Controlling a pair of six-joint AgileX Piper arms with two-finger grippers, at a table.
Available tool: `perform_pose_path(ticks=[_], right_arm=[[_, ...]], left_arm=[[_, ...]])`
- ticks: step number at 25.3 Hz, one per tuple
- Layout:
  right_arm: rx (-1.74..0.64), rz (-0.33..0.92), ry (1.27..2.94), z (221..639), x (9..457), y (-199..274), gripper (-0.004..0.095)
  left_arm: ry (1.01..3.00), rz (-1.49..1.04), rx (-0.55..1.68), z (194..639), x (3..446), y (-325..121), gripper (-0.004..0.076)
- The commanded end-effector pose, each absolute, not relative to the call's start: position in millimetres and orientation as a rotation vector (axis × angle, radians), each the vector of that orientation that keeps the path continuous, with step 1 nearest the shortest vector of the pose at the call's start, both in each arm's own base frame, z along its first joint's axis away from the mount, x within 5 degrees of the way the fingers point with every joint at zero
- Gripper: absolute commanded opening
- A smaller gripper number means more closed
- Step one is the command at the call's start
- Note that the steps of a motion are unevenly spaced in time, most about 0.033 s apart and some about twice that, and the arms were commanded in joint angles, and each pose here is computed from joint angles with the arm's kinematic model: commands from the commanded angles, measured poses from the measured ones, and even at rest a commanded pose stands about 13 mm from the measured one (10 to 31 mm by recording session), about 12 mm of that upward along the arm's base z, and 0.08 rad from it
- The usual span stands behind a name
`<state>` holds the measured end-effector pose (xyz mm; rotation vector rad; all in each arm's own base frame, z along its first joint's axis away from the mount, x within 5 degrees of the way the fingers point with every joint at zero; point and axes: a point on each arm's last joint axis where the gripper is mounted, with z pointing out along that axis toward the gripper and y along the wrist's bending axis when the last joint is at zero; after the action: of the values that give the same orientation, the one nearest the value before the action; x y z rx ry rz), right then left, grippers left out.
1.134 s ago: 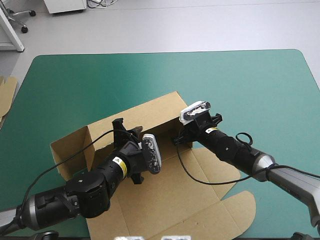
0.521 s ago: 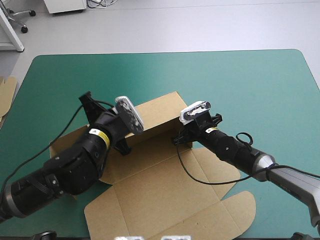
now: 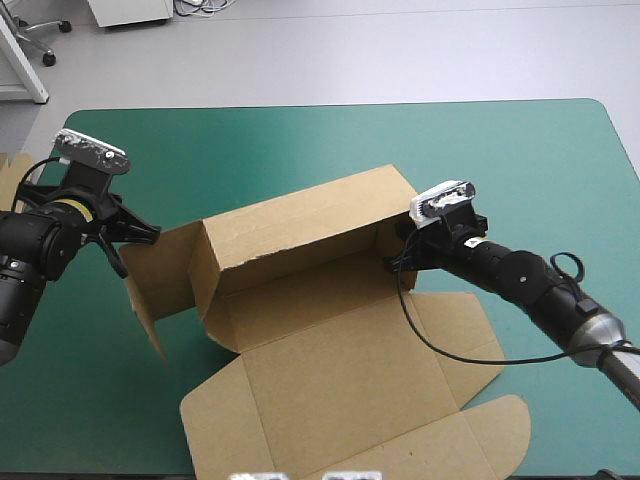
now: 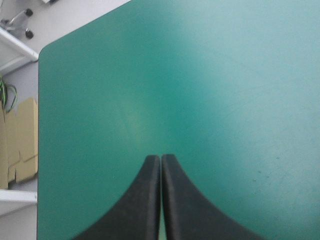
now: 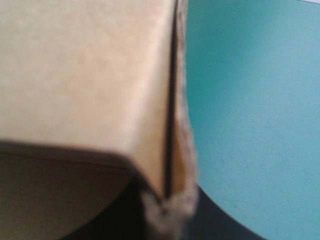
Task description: Fold the box
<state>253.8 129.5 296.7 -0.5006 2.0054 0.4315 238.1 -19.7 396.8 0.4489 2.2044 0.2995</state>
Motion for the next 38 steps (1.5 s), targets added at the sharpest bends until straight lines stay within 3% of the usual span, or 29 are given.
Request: perform_pose_path(ticks=[1, 7, 12, 20, 29, 38], right_arm=[[-0.42, 0.442, 1.961, 333, 253, 110, -0.001], [-0.351, 0.39, 2.097, 372, 255, 98, -0.0011], [-0.339, 0.369, 2.094, 400, 253, 96, -0.0012], [-0.355, 0.361, 2.176, 395, 257, 98, -0.0013], [-0.36, 0.363, 2.198, 393, 257, 98, -0.0014], [-0.375, 0.38, 2.216, 390, 257, 100, -0.0014]], left_arm=[[2.177, 0.294, 0.375, 392, 240, -7, -0.0001], [2.298, 0.21, 0.374, 332, 243, -9, -0.0001], [2.328, 0.141, 0.303, 324, 248, -8, -0.0001], [2.174, 0.115, 0.101, 374, 255, 26, 0.0], [2.194, -0.101, -0.017, 379, 255, 40, 0.0], [2.143, -0.122, -0.223, 397, 256, 68, 0.0]])
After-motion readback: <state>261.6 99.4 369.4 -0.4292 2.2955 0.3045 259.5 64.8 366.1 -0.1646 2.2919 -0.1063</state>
